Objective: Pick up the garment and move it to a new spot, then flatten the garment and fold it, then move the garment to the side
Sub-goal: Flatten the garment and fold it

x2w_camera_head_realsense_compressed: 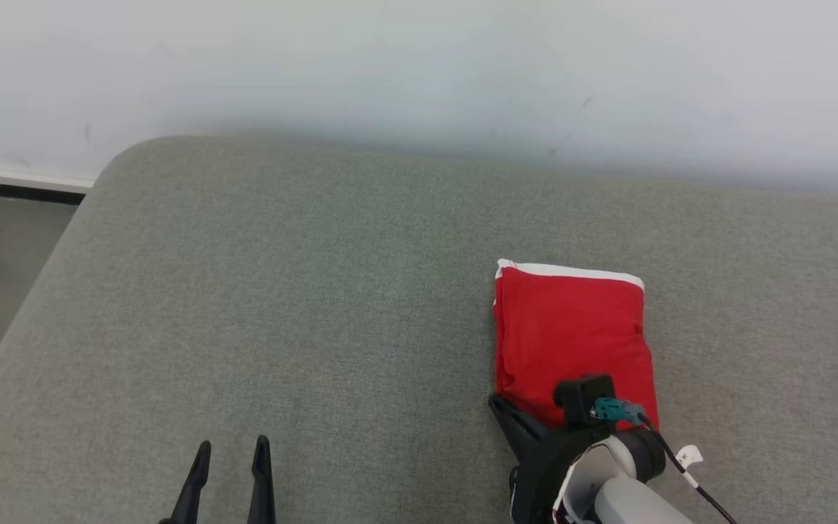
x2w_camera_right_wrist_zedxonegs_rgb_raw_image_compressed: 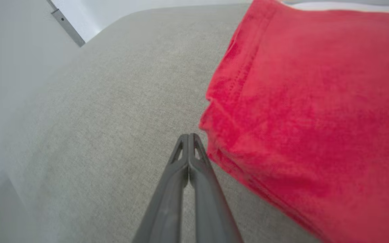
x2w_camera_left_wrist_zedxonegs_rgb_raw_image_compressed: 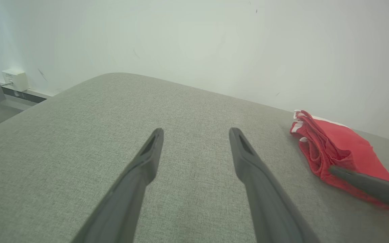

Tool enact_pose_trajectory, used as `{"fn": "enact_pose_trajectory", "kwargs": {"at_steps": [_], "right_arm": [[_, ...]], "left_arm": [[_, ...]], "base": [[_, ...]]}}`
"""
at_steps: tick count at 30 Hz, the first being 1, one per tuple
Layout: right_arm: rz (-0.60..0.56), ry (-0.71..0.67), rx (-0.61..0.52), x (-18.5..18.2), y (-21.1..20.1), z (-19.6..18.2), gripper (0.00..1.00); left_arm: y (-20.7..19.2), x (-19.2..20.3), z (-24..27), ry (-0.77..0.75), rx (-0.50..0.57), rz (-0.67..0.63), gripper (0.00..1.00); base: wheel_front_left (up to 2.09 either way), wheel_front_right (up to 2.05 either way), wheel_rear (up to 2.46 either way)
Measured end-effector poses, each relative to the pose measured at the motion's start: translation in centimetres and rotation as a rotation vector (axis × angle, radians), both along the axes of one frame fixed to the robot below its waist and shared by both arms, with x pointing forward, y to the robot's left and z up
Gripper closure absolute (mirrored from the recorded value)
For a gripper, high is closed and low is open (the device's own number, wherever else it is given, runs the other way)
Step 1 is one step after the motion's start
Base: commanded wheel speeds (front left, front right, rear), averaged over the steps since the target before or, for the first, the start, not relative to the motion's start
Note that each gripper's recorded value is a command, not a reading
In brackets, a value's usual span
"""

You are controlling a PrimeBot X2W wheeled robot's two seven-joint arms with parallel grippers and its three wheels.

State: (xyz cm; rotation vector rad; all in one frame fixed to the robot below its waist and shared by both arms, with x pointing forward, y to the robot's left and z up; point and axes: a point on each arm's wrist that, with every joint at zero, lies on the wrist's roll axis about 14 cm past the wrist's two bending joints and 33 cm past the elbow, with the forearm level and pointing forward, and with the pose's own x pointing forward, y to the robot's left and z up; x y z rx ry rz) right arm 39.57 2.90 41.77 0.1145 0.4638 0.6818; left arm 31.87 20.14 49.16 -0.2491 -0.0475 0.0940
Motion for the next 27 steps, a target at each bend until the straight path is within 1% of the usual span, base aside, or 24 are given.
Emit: {"fn": "enact_pose_trajectory", "kwargs": {"at_steps": [3, 5, 8, 9, 10, 11, 12, 13, 22, 24, 27], "right_arm": [[-0.021, -0.043, 0.070, 0.3, 0.3, 1.8, 1.00], [-0.053, -0.077, 0.142, 0.6, 0.2, 3.5, 1.00], [-0.091, -0.120, 0.197, 0.5, -0.9, 4.9, 1.00], [-0.109, -0.135, 0.214, 0.6, -1.5, 5.4, 0.95], [-0.129, -0.151, 0.230, 0.7, -2.3, 5.9, 0.85], [-0.149, -0.165, 0.242, 0.8, -3.0, 6.4, 0.67], [-0.165, -0.181, 0.249, 0.8, -3.8, 6.7, 0.54], [-0.211, -0.205, 0.259, 0.8, -5.6, 7.2, 0.00], [-0.466, -0.315, 0.272, -0.3, -14.8, 8.8, 0.00], [-0.523, -0.329, 0.258, -1.0, -16.8, 8.7, 0.00], [-0.576, -0.355, 0.233, -1.9, -18.8, 8.9, 0.00]], "left_arm": [[0.0, -0.3, -0.1, 0.001, 0.005, -0.001, 0.00], [0.1, -0.4, 0.1, -0.004, 0.009, 0.004, 0.00], [0.2, -0.3, 0.3, -0.012, 0.016, 0.006, 0.00], [0.3, -0.4, 0.3, -0.011, 0.017, 0.007, 0.00], [0.4, -0.5, 0.2, -0.010, 0.019, 0.008, 0.00], [0.4, -0.4, 0.3, -0.013, 0.021, 0.007, 0.00], [0.4, -0.3, 0.5, -0.019, 0.025, 0.007, 0.00], [0.7, -0.1, 0.8, -0.028, 0.032, 0.010, 0.00], [0.0, 0.7, 1.7, -0.058, 0.053, -0.025, 0.00], [-0.3, 0.9, 1.8, -0.062, 0.055, -0.034, 0.00], [-0.8, 1.1, 2.0, -0.068, 0.067, -0.058, 0.00]], "base": [[0.00, 0.00, 0.00], [0.00, 0.00, 0.00], [0.00, 0.00, 0.00], [0.00, 0.00, 0.00], [0.00, 0.00, 0.00], [0.00, 0.00, 0.00], [0.00, 0.00, 0.00], [0.00, 0.00, 0.00], [0.00, 0.00, 0.00], [0.00, 0.00, 0.00], [0.00, 0.00, 0.00]]}}
